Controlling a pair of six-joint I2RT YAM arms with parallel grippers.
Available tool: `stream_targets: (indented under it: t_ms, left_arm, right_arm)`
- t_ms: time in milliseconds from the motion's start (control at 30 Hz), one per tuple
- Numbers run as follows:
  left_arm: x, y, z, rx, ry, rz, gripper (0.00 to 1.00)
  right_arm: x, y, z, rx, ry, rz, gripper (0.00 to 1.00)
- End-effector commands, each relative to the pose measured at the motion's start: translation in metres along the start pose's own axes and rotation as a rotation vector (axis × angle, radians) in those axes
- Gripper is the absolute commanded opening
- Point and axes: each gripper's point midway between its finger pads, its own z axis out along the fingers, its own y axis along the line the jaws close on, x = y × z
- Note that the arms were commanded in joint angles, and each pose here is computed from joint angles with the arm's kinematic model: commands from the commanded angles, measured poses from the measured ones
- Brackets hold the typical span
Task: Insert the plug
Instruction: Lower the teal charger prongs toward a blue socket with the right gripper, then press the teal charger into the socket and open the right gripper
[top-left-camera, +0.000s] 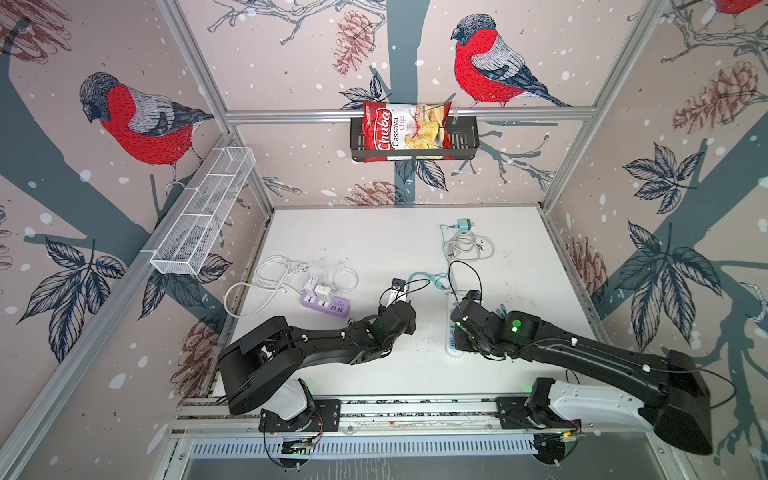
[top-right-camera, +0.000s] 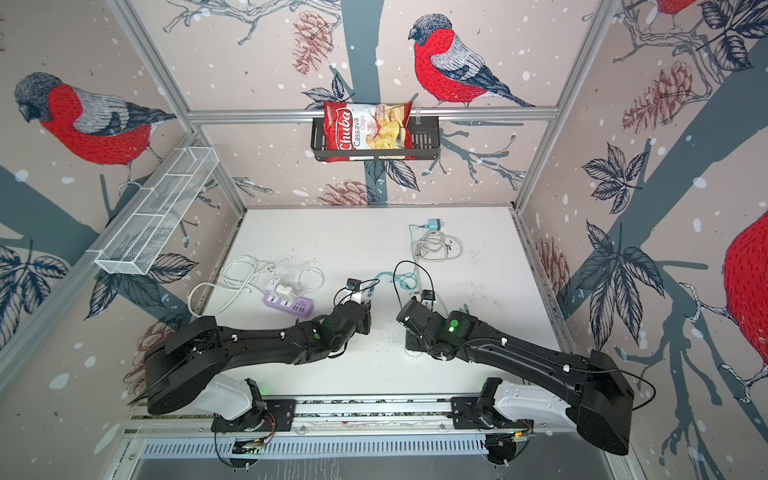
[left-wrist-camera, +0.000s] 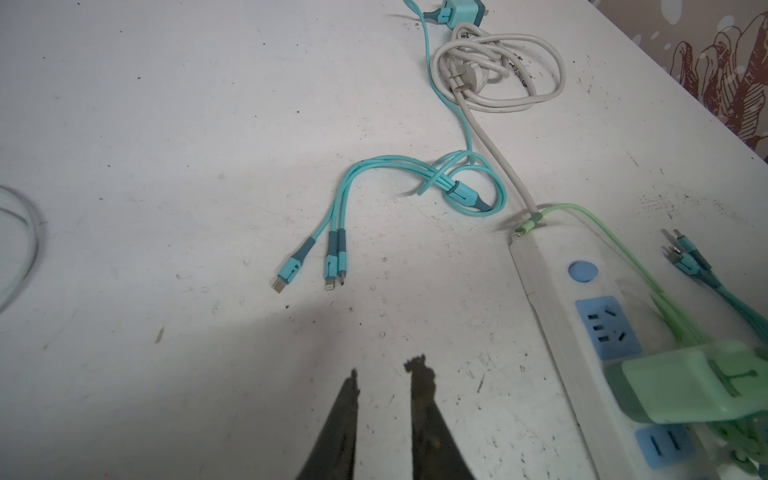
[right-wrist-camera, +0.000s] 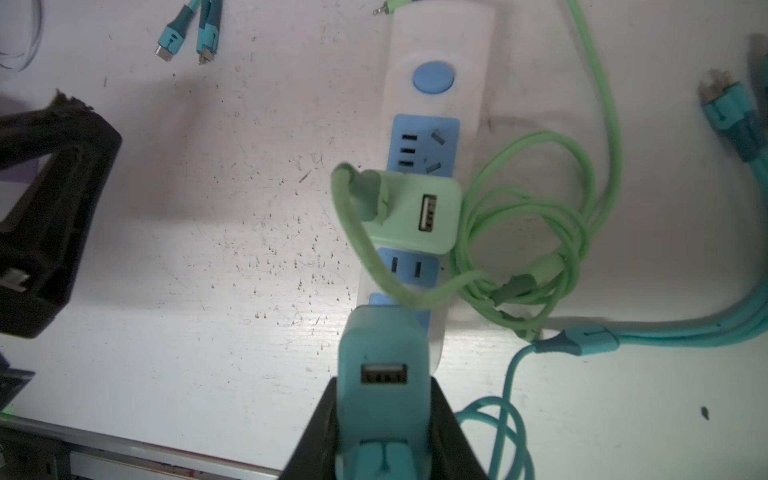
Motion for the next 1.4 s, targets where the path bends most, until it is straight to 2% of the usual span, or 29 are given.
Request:
stream_targets:
  t_ms: [0, 400, 1033, 1367]
  left_arm:
    - [-0.006, 0.003, -0.003, -0.010, -0.024, -0.009, 0.24]
    - [-0.009, 0.008, -0.010, -0.011, -0.052, -0.022, 0.25]
    - [-0.010, 0.005, -0.009, 0.007, -0.055, -0.007, 0.26]
    - [-0.011, 0.004, -0.008, 0.014, -0.057, -0.005, 0.25]
  right_arm:
    - [-0.001, 0.009, 0.000, -0.026, 0.006, -0.001, 0.08]
    - [0.005, 0.005, 0.003, 0.021, 0.049, 0.027, 0.09]
    - [-0.003, -0.009, 0.008, 0.143, 0.009, 0.062, 0.09]
    - [0.000, 0.002, 0.016, 0.132, 0.013, 0.046, 0.08]
